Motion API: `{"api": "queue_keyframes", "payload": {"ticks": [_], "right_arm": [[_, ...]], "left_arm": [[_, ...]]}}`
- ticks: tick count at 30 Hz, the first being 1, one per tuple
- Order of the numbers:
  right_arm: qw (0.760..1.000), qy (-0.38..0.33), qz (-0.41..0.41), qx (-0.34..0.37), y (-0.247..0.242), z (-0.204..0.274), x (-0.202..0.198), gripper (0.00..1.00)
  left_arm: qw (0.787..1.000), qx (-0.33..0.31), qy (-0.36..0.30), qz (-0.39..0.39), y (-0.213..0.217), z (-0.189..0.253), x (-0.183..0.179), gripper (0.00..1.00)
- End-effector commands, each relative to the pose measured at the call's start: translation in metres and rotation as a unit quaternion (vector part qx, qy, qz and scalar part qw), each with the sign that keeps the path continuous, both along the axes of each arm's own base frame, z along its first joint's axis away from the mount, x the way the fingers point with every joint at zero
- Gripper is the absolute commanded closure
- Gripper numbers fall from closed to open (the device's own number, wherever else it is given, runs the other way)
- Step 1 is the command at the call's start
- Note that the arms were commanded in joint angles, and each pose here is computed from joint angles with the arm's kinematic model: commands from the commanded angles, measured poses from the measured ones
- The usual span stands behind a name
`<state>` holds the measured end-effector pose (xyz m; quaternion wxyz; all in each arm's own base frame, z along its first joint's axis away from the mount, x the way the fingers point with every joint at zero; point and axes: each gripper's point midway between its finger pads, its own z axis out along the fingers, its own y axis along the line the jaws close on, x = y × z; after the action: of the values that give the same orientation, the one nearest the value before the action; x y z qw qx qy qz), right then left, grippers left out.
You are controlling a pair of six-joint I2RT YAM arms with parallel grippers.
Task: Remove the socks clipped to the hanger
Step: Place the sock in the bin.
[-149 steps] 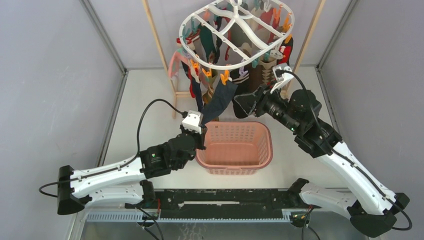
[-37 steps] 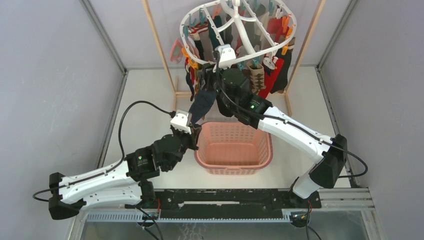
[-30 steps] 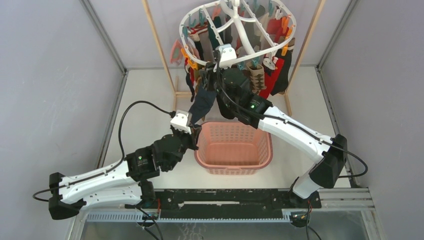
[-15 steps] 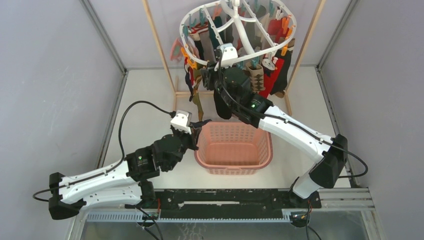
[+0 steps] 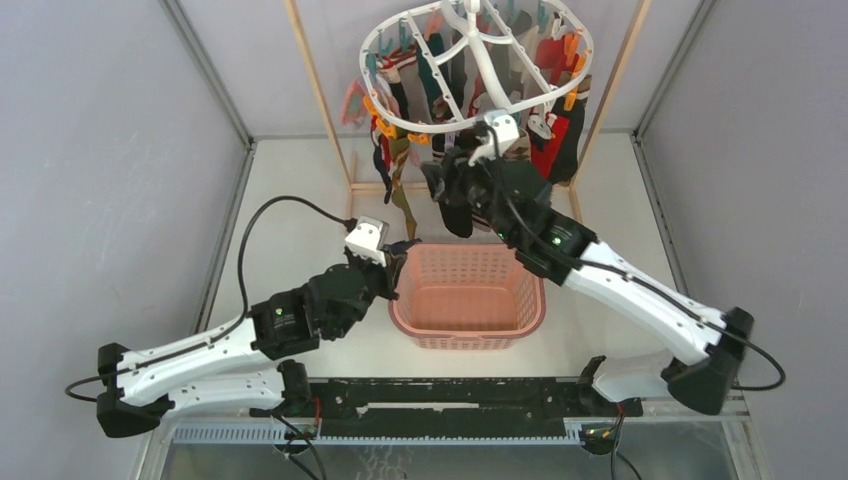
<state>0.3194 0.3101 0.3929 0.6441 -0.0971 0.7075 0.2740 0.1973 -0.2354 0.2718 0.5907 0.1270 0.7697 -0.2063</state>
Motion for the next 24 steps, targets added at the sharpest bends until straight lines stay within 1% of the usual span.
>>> {"api": "queue_keyframes", "payload": {"ticks": [1,7,12,14,18,24], "right_arm": [[0.999,0.008,0.018,0.041,-0.027,0.013,-0.036,0.39],[0.998,0.028,0.015,0.057,-0.068,0.004,-0.072,0.39],[0.997,0.039,0.002,0.062,-0.096,-0.001,-0.091,0.39],[0.997,0.044,-0.002,0.062,-0.104,-0.005,-0.096,0.39],[0.996,0.057,-0.009,0.061,-0.117,-0.016,-0.105,0.39],[0.995,0.082,-0.015,0.061,-0.129,-0.04,-0.116,0.39]], "left_arm": [[0.998,-0.057,-0.033,-0.019,-0.004,0.067,-0.003,1.0],[0.991,-0.103,-0.044,-0.068,-0.011,0.113,-0.02,1.0],[0.981,-0.137,-0.038,-0.13,-0.029,0.139,-0.041,1.0],[0.978,-0.139,-0.034,-0.151,-0.039,0.142,-0.049,1.0],[0.978,-0.13,-0.024,-0.163,-0.051,0.135,-0.054,1.0],[0.987,-0.088,0.003,-0.133,-0.06,0.084,-0.044,0.98]]}}
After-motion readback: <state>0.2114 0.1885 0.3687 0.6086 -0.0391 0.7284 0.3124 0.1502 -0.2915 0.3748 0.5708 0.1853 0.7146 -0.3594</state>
